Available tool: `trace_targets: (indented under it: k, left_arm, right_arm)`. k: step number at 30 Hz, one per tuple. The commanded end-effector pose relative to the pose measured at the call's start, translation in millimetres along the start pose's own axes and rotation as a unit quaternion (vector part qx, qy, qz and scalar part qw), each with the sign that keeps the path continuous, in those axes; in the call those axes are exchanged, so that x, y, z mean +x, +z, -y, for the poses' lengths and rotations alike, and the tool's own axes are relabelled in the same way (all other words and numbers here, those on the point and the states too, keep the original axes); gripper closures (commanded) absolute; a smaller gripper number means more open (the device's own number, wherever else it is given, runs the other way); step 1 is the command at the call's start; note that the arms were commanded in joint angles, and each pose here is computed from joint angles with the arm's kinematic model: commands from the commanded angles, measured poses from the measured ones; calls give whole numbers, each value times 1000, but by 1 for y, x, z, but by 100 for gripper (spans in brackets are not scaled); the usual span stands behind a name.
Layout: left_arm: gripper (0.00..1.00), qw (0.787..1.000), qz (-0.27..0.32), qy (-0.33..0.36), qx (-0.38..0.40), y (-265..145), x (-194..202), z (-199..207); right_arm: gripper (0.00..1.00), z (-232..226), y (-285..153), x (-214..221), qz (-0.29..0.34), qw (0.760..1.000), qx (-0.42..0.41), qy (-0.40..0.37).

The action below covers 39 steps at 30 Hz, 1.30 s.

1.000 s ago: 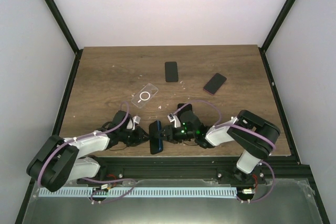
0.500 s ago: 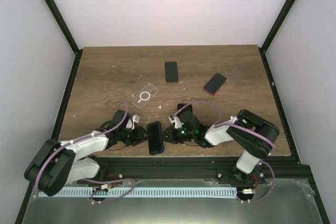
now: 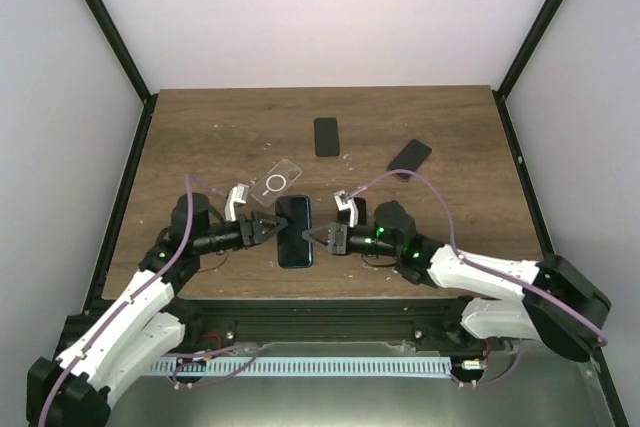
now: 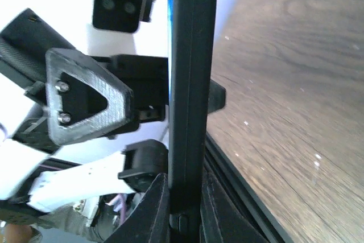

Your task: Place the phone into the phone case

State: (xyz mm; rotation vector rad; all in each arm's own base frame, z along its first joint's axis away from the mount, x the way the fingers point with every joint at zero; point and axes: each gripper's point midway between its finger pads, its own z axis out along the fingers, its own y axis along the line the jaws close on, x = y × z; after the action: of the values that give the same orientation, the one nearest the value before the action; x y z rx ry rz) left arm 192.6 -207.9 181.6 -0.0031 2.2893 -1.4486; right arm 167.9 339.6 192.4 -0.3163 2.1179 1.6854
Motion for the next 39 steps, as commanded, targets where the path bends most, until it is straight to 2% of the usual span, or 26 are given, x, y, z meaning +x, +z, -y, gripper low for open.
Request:
trace_targets:
  k: [1,4,10,12,15,19,21,23,26,28,33,39]
  left_arm:
    - [25,993,-14,27,118,-12,3,52]
    - [36,984,-28,36,175,-17,7,71]
    - [67,979,-31,46,195,-19,8,78]
    - [79,978,-34,44,201,-19,9,77]
    - [93,974,-22,48,221,-20,7,81]
    - [97,971,-2,57,231,-22,0,86]
    - [97,971,10,71,227,-22,-4,87]
    - [99,971,25,82,222,-23,-9,89]
    - [100,969,52,94,221,-24,-17,91]
    - [100,968,64,99,221,-25,-20,91]
    - [100,968,69,120,208,-23,-21,87]
    - [100,970,92,143,174,-23,-24,75]
  right_arm:
    - [99,-56,-19,-26,56,993,-82,-63]
    - [99,-71,-20,-29,52,991,-104,-73]
    - [96,-76,-17,-29,39,990,-109,-75]
    - [91,-74,-15,-27,34,991,-105,-71]
    - [75,-72,-13,-21,19,992,-109,-64]
    - [51,-61,-9,-8,-14,994,-103,-41]
    - [46,-54,-9,-1,-29,995,-96,-29]
    - [45,-50,-8,5,-43,995,-91,-20]
    - [46,-49,-9,12,-57,993,-99,-8]
    - [51,-51,-10,14,-61,993,-105,-2]
    - [68,-57,-14,13,-60,991,-119,6]
    - [94,-51,-8,14,-73,992,-99,42]
